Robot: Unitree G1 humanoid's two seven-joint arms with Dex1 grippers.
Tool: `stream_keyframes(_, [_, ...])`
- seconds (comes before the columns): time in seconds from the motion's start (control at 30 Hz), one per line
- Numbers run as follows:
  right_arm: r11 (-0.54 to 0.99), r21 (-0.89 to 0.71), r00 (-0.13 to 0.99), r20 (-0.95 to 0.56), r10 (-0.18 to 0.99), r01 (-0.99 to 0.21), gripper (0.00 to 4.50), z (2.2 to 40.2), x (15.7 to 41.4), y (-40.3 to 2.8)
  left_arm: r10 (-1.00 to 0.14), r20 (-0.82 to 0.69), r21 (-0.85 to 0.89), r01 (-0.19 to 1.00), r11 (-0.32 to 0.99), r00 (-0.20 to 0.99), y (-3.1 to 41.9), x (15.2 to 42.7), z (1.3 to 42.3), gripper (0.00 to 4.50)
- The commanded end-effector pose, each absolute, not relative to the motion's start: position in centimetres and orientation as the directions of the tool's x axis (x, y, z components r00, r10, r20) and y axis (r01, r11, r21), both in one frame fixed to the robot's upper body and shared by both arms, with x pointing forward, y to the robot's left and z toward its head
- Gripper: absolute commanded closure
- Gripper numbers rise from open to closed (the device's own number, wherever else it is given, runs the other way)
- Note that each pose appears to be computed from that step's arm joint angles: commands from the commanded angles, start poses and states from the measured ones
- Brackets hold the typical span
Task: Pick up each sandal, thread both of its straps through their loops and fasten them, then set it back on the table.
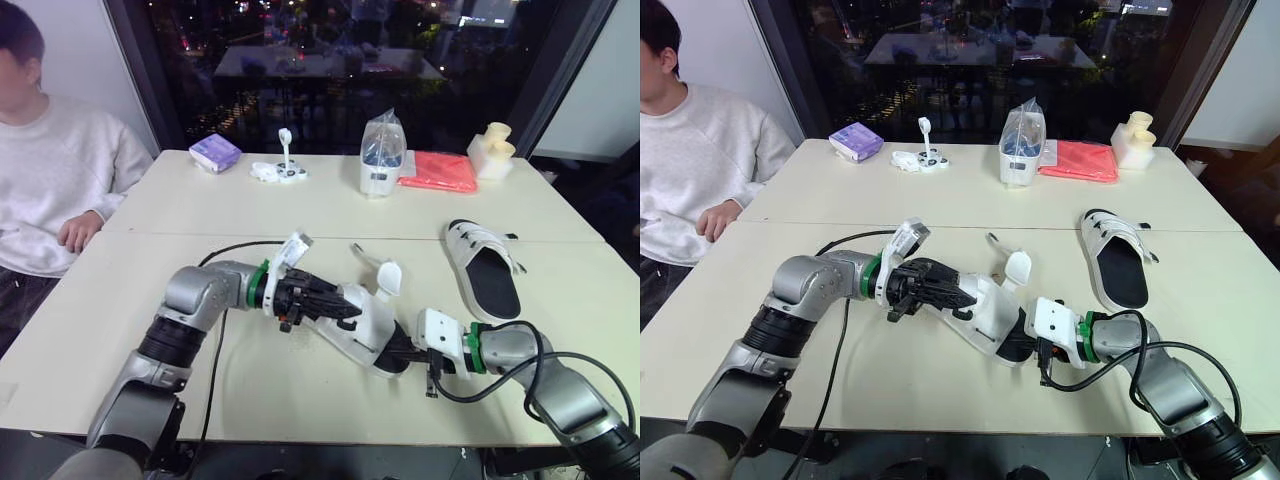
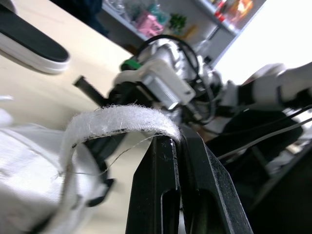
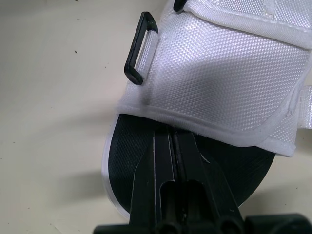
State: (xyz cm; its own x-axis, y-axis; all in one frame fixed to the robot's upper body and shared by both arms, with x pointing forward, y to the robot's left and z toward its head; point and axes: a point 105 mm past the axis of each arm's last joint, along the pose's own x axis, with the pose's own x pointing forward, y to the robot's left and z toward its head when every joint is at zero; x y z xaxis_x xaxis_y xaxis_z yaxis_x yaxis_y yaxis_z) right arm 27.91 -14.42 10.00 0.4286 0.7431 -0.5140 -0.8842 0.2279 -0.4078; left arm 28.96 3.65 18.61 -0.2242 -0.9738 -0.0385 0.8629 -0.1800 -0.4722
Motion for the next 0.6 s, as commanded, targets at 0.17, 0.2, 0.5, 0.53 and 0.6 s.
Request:
stream_keyframes(0.17, [0.240,-0.375,0.429,-0.585,0.688,-0.896,4.50,8.5,27.8,-15.7,-0.962,-0.025,-0.415,0.879,-0.237,-0.271,3.0,29.4,20.0,3.59])
stream_keyframes(0.2, [0.240,-0.375,0.429,-0.585,0.688,-0.896,4.50,8.5,27.7,-15.7,-0.962,-0.030,-0.415,0.879,-0.235,-0.272,2.8,29.7,19.9,3.09])
stream_keyframes(0.5, [0.254,-0.371,0.437,-0.585,0.683,-0.893,4.50,8.3,27.2,-15.8,-0.983,-0.029,-0.392,0.906,-0.158,-0.184,1.1,32.8,19.2,0.04])
stream_keyframes(0.53, [0.255,-0.370,0.438,-0.585,0.682,-0.893,4.50,8.2,27.2,-15.8,-0.986,-0.028,-0.383,0.913,-0.142,-0.165,0.9,33.2,19.2,0.04])
stream_keyframes(0.6, [0.258,-0.370,0.440,-0.586,0.680,-0.893,4.50,8.2,27.1,-15.8,-0.994,-0.023,-0.365,0.927,-0.089,-0.104,0.6,34.3,19.1,0.04])
